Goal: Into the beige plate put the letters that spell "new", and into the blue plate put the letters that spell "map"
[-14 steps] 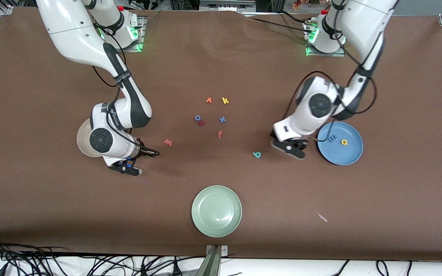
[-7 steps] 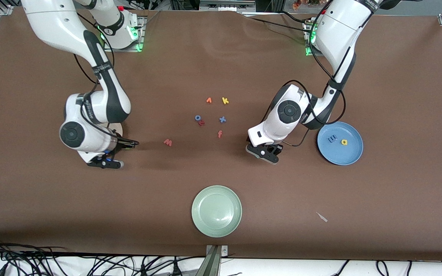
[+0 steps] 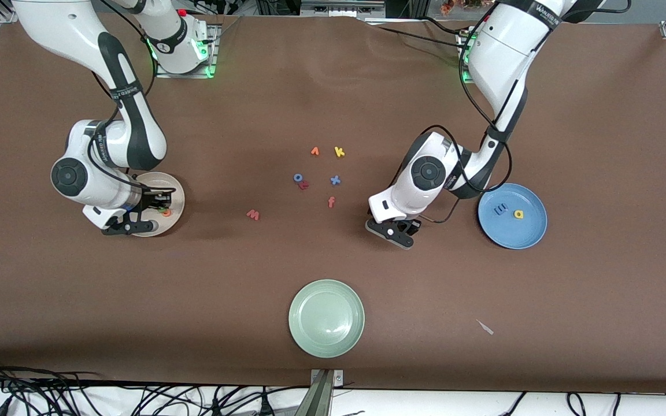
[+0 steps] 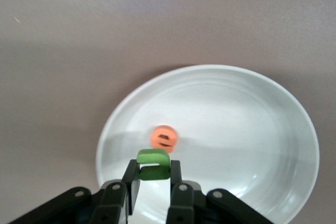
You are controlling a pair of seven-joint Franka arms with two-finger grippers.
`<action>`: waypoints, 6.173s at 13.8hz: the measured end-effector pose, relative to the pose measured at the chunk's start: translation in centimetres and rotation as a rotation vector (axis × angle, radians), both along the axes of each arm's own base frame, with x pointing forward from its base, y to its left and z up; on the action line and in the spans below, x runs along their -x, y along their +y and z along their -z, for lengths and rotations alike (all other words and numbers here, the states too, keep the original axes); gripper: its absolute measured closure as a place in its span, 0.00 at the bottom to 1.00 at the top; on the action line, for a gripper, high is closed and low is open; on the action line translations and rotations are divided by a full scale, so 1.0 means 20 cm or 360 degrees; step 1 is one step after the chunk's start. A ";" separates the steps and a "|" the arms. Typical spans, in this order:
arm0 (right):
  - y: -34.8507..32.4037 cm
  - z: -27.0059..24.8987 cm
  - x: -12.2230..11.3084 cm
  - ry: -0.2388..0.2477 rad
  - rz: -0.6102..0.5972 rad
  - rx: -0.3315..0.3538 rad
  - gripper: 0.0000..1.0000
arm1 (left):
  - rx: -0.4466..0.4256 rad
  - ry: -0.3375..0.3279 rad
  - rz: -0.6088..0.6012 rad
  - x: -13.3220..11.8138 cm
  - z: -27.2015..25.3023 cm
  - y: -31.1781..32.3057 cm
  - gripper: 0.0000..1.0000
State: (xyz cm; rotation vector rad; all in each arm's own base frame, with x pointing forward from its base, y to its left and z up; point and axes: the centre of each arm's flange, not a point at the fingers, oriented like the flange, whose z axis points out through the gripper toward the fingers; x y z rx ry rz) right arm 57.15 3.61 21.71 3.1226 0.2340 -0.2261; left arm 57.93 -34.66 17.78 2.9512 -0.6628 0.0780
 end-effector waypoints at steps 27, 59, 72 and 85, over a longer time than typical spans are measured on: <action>1.18 0.09 0.08 -0.0160 -0.1023 -0.0117 0.00 | -0.0093 -0.0114 -0.0023 -0.18 -0.16 0.38 0.77; 0.58 -0.10 -0.16 0.0167 -0.0859 -0.0019 0.74 | -0.0216 -0.0071 0.0063 0.02 -0.65 1.73 0.00; 0.17 -0.16 -0.21 0.0284 -0.0460 0.0105 0.04 | -0.0300 0.0218 -0.0436 0.29 -2.11 1.66 0.00; 0.42 -1.01 -0.21 0.0263 0.0007 0.0093 0.00 | -0.0201 0.0116 -0.0655 0.22 -2.22 1.66 0.00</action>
